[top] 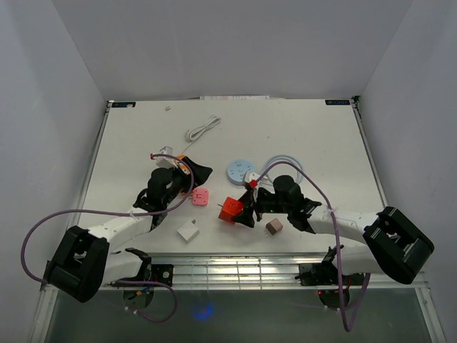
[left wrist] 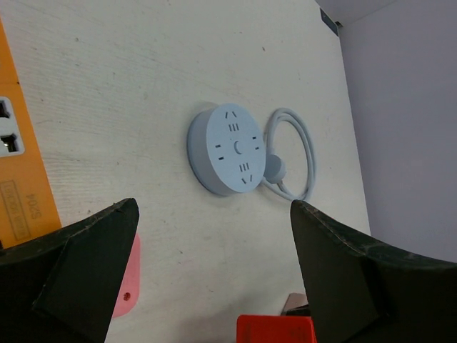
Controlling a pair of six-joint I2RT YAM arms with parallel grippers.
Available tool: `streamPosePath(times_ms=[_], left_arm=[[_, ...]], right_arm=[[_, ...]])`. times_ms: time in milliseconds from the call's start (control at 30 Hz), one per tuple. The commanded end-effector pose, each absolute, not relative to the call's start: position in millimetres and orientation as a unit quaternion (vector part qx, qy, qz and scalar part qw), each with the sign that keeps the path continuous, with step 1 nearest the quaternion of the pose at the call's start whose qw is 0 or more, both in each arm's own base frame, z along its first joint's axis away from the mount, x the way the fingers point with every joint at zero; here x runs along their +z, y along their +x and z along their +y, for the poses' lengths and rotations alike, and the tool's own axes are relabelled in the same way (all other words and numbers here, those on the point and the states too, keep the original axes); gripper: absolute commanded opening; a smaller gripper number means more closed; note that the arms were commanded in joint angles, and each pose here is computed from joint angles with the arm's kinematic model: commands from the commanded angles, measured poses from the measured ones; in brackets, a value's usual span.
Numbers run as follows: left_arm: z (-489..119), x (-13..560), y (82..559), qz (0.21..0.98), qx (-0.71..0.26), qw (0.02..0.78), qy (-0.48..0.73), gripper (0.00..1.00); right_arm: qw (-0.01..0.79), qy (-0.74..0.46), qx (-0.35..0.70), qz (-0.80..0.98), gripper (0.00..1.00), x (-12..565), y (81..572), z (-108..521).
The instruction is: Insert the plug
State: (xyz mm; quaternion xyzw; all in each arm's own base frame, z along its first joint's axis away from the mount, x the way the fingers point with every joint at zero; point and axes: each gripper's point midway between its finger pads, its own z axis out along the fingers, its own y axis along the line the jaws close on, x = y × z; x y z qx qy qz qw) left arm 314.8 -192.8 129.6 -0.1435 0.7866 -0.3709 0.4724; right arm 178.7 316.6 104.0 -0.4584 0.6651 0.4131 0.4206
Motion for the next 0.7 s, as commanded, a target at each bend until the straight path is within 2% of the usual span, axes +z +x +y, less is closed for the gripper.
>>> streamPosePath(times_ms=[0,167,467,667], left_arm=[[-204.9,160.7,308.3,0.762,-0.415,0.477,-0.142,0.98],[-214.8,172.9,298.2,0.752,-0.438,0.474,-0.134,0.98],[-218.8,169.8,296.4,0.757,-0.440,0.464,-0.137,0.98],[-222.8,163.7,297.9,0.765,-0.435,0.456,-0.131,0.98]], right_arm=[[0.445,-0.514,0.479,0.556,0.50,148.3,152.1,328.1],[0.450,-0.509,0.462,0.570,0.50,148.1,159.2,326.5],[0.477,-0.460,0.393,0.638,0.48,150.8,208.1,331.6],[0.473,-0.447,0.379,0.658,0.46,149.9,224.1,339.0]])
